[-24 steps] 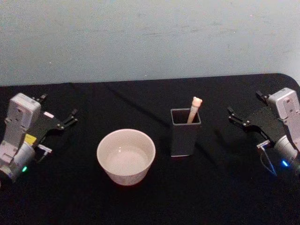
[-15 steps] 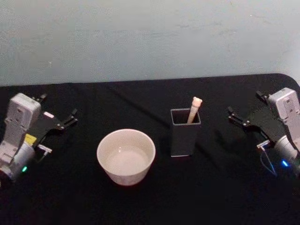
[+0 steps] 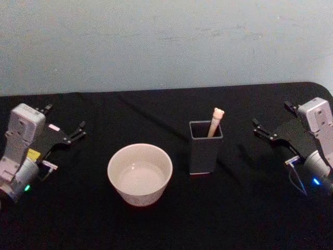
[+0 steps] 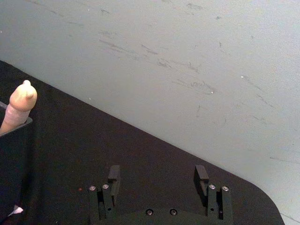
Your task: Pick up the stirring spoon with one hand, stir inside the cup, then place it back in its original position.
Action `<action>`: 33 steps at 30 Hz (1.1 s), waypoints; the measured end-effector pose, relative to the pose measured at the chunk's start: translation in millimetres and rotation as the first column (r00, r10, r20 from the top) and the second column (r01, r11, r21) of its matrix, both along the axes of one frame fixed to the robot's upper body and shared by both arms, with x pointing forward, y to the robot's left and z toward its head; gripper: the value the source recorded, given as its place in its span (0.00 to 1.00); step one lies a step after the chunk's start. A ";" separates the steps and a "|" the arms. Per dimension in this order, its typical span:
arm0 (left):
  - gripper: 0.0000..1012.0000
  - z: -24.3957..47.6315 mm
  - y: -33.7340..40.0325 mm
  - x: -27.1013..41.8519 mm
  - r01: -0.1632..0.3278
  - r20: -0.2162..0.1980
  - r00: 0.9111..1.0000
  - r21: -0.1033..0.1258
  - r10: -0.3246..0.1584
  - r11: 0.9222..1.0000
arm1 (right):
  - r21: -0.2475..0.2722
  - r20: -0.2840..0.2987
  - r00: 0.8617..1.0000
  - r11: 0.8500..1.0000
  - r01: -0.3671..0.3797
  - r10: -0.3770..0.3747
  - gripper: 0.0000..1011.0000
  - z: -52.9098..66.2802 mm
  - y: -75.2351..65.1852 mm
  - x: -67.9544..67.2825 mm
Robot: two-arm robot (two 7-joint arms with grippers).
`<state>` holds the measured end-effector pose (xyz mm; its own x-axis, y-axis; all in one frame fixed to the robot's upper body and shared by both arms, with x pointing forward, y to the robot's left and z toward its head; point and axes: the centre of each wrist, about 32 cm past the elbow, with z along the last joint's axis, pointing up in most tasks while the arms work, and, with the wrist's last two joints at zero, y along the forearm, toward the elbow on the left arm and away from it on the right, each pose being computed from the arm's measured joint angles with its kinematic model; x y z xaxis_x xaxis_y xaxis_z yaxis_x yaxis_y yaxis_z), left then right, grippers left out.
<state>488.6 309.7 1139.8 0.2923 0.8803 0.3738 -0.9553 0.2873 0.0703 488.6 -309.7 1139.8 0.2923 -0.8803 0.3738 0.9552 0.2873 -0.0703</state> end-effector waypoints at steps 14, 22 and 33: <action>0.99 0.0 0.0 0.0 0.000 0.000 1.000 0.000 0.000 1.000 | 0.000 0.000 1.000 1.000 0.000 0.000 0.99 0.0 0.0 0.0; 0.99 0.0 0.0 0.0 0.000 0.000 1.000 0.000 0.000 1.000 | 0.000 0.000 1.000 1.000 0.000 0.000 0.99 0.0 0.0 0.0; 0.99 0.0 0.0 0.0 0.000 0.000 1.000 0.000 0.000 1.000 | 0.071 -0.003 1.000 0.997 -0.028 0.028 0.99 8.4 -7.1 1.4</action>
